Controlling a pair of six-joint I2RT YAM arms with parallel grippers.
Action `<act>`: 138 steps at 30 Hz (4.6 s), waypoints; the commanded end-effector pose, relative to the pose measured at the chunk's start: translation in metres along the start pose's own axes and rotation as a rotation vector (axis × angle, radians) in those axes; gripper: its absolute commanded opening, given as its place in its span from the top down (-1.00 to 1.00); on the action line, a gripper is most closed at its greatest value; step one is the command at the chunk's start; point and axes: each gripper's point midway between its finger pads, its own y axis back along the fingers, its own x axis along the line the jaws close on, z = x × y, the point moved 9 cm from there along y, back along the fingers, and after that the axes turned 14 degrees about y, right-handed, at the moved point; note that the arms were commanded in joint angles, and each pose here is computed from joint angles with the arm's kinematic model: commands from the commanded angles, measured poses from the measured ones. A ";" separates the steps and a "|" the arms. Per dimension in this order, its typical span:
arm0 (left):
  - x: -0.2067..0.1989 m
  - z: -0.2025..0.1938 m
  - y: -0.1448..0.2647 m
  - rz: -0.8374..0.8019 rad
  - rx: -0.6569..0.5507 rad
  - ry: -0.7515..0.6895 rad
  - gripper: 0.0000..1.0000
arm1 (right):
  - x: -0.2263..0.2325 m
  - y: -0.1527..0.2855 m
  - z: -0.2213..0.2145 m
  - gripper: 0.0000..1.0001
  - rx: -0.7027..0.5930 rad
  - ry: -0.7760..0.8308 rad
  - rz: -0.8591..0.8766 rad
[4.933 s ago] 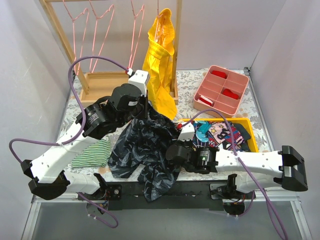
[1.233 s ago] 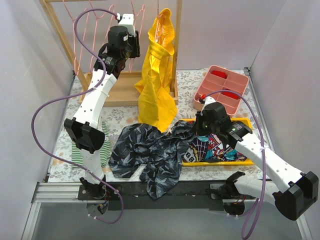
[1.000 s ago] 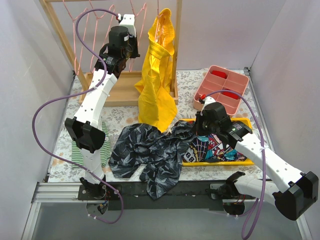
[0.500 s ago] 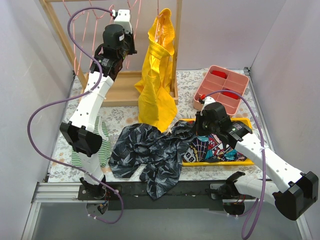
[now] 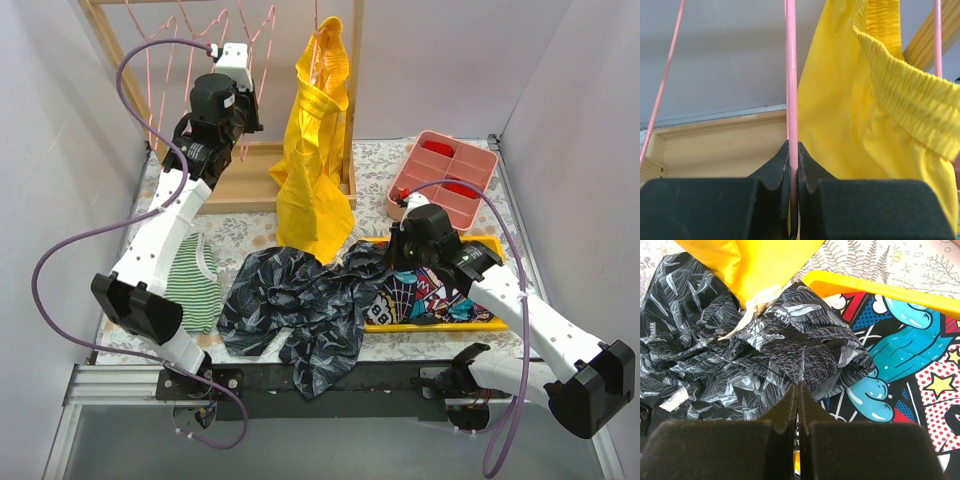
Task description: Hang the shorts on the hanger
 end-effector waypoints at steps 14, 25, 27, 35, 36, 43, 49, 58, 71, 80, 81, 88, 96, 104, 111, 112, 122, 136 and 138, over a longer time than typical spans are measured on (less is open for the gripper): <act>0.032 -0.037 0.187 -0.169 -0.019 0.083 1.00 | -0.004 0.002 0.005 0.97 -0.028 0.028 -0.033; 0.039 -0.093 0.305 -0.558 0.049 0.054 1.00 | -0.008 0.010 0.001 0.97 -0.015 0.026 -0.075; 0.035 -0.104 0.313 -0.637 0.125 0.058 1.00 | -0.008 0.014 0.002 0.97 -0.017 0.023 -0.089; 0.023 -0.139 0.311 -0.771 0.393 0.094 1.00 | -0.008 0.033 0.013 0.97 -0.049 0.019 -0.111; 0.022 -0.141 0.310 -0.773 0.421 0.093 1.00 | -0.008 0.035 0.014 0.97 -0.051 0.016 -0.110; 0.017 -0.147 0.312 -0.756 0.536 0.076 1.00 | -0.008 0.037 0.017 0.97 -0.044 0.009 -0.116; 0.006 -0.156 0.298 -0.744 0.654 0.070 1.00 | -0.008 0.040 0.027 0.97 -0.047 0.001 -0.145; -0.006 -0.168 0.280 -0.709 0.761 0.023 1.00 | -0.007 0.038 0.032 0.97 -0.028 -0.002 -0.142; -0.014 -0.159 0.276 -0.723 0.756 -0.007 1.00 | -0.009 0.028 0.032 0.97 0.001 0.005 -0.166; -0.010 -0.169 0.280 -0.721 0.791 -0.001 1.00 | -0.011 0.018 0.037 0.97 0.013 0.015 -0.197; -0.011 -0.170 0.280 -0.724 0.797 -0.001 1.00 | -0.010 0.018 0.038 0.97 0.012 0.013 -0.195; -0.014 -0.173 0.275 -0.721 0.813 -0.005 1.00 | -0.010 0.015 0.042 0.97 0.015 0.016 -0.199; -0.019 -0.176 0.264 -0.683 0.817 -0.025 1.00 | -0.009 0.021 0.042 0.97 0.004 0.014 -0.183; -0.028 -0.180 0.246 -0.671 0.776 -0.027 1.00 | 0.004 0.026 0.048 0.97 0.020 0.067 -0.125; -0.038 -0.181 0.235 -0.709 0.635 -0.024 1.00 | 0.045 0.035 0.087 0.97 -0.010 0.166 -0.054; -0.035 -0.188 0.232 -0.684 0.619 -0.021 1.00 | 0.053 0.038 0.101 0.97 -0.039 0.172 -0.041; -0.033 -0.198 0.224 -0.642 0.300 0.150 1.00 | 0.123 0.066 0.131 0.97 -0.123 0.255 0.169; -0.039 -0.207 0.214 -0.687 0.095 0.285 1.00 | 0.107 0.052 0.069 0.33 -0.159 0.162 0.122; -0.042 -0.208 0.213 -0.696 0.076 0.296 1.00 | 0.105 0.051 0.064 0.11 -0.207 0.132 0.115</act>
